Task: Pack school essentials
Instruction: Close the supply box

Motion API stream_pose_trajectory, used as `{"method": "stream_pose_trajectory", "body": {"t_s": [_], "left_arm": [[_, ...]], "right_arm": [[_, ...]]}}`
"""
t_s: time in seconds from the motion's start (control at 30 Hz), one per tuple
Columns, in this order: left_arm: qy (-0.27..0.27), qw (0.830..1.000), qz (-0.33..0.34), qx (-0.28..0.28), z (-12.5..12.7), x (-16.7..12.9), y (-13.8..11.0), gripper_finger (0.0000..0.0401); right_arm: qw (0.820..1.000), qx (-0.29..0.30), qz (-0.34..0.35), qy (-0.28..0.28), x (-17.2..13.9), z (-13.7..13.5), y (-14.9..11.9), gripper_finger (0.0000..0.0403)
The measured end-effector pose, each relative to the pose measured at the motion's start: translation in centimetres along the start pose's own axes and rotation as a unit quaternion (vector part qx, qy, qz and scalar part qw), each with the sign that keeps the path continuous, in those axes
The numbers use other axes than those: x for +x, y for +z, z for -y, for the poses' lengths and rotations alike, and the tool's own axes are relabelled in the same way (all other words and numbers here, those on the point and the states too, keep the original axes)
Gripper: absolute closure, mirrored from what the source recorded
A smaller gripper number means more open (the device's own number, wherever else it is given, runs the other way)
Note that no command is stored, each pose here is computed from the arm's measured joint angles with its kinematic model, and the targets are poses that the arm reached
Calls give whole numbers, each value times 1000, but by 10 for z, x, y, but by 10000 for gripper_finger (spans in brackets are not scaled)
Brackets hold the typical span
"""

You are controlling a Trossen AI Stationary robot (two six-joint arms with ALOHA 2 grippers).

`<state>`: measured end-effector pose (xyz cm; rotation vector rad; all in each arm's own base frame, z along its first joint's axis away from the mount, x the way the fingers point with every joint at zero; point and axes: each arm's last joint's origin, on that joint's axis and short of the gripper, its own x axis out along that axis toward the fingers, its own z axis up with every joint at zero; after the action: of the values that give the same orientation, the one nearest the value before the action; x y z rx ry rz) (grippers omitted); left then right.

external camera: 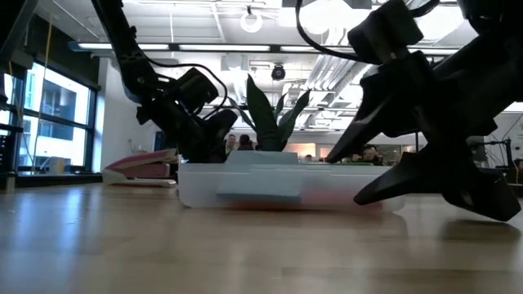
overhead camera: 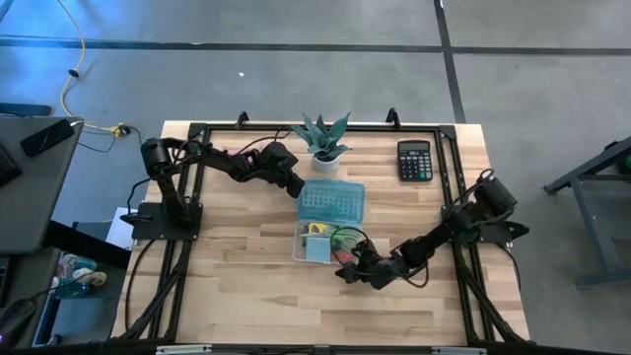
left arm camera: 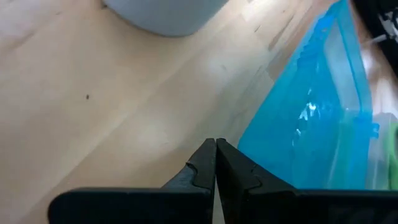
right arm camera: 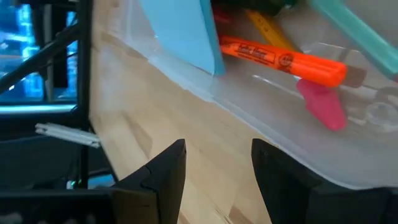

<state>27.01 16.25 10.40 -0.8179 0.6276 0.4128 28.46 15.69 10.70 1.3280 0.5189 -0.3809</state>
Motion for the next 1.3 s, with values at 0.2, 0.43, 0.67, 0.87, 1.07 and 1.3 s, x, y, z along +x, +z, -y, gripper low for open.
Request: {"method": "stream_pose_trajectory", "body": {"t_s": [0.2,0.43,0.67,0.87,1.07,1.3], "left_arm": [[-33,999,11,38,9,-10,7,401],[-50,994,17,95,22,-29,13,401],[-98,983,5,154,32,-40,13,401],[-160,965,-4,208,48,-47,10,401],[-182,951,-35,249,63,-46,-3,401],[-187,944,-63,266,77,-43,-18,401]], "right_arm": [[999,5,9,-44,1,-5,-1,231],[998,5,41,-47,2,-9,1,256],[998,12,46,-52,2,-8,3,265],[997,25,52,-54,4,-8,7,265],[997,27,52,-51,4,-9,8,265],[999,20,40,-13,4,-17,5,265]]}}
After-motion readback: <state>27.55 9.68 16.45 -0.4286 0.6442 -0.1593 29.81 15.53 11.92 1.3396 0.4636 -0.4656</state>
